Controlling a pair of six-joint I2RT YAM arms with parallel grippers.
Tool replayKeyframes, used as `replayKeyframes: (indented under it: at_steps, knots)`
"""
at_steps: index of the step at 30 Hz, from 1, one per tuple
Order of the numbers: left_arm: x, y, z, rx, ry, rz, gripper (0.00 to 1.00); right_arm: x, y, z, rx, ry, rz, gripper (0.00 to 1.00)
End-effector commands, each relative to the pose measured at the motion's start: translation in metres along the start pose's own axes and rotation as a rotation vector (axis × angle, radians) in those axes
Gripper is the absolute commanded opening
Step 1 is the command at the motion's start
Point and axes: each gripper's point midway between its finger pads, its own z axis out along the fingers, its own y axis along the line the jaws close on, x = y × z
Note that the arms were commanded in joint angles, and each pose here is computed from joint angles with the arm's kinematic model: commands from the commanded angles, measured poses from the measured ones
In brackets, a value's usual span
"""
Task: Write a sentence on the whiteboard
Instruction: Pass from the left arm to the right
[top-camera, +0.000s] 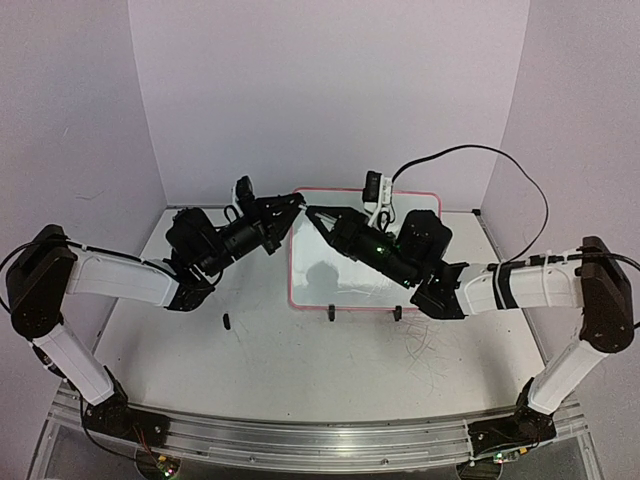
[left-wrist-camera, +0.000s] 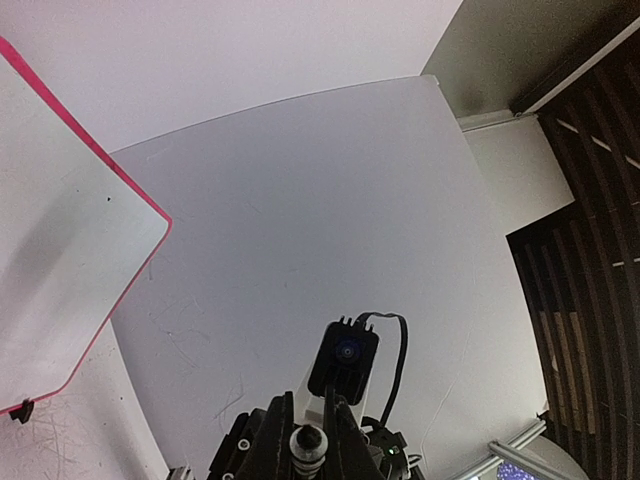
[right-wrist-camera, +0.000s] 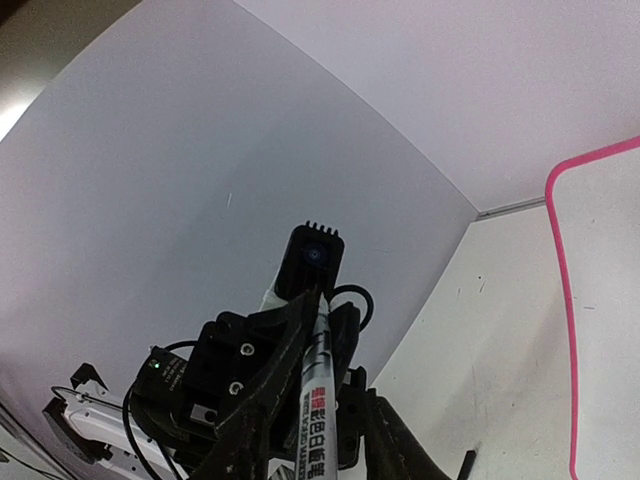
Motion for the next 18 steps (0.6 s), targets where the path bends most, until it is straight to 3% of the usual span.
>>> replayKeyframes:
  at_steps: [1, 18]
  knots:
    - [-0.0018, -0.014, 0.0026, 0.061, -0.019, -0.002, 0.0, -0.0245, 0.0187, 0.0107, -0.063, -0.094, -0.013, 0.29]
    - [0.0028, -0.0106, 0.0065, 0.07, -0.022, -0.026, 0.0, -0.0325, 0.0201, 0.0191, -0.078, -0.146, -0.003, 0.12]
